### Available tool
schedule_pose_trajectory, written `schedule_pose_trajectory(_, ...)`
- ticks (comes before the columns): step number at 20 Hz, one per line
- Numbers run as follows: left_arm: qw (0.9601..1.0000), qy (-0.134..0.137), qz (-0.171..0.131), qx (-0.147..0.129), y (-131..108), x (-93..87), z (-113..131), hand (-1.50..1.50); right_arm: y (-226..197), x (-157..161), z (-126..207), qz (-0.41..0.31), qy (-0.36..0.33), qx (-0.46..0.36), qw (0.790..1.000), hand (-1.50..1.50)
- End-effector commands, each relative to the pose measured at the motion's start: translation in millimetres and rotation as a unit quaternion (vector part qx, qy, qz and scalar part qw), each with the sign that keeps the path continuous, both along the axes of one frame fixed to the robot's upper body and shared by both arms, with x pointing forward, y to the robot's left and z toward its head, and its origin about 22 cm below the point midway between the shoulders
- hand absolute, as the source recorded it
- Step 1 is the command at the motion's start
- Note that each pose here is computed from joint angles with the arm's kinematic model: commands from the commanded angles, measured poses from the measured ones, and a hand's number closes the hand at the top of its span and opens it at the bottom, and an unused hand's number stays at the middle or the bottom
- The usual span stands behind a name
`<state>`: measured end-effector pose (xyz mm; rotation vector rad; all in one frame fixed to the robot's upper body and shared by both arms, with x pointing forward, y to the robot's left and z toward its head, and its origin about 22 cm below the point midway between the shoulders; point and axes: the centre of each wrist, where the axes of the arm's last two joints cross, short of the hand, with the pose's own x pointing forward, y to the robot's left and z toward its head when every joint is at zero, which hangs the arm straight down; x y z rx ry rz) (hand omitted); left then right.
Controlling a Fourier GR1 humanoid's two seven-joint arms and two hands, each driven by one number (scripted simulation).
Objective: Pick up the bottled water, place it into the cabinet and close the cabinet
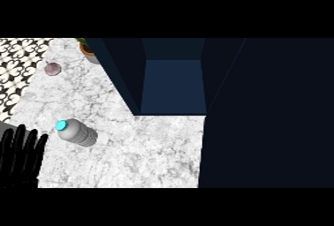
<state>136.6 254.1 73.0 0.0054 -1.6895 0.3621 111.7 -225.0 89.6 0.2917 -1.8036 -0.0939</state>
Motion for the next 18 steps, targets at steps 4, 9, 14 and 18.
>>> schedule_pose_trajectory(4,0.9998,-0.015,0.005,0.011,12.0,3.3,-5.3,-1.50,7.5,-12.1,-11.1,0.008,-0.001,-0.005,1.000,-1.50)
schedule_pose_trajectory(9,0.9984,-0.006,0.056,0.004,48.6,-7.8,-41.4,-1.50,-2.0,-15.3,-15.4,0.006,-0.010,-0.004,1.000,-1.50)
schedule_pose_trajectory(14,0.9979,0.007,0.059,0.026,42.1,4.7,-44.3,-1.50,10.4,-13.7,-17.9,0.001,-0.007,-0.009,1.000,-1.50)
schedule_pose_trajectory(18,0.9978,0.013,0.057,0.031,69.7,22.5,-69.4,-1.50,2.9,-9.3,-21.9,0.010,-0.007,-0.014,1.000,-1.50)
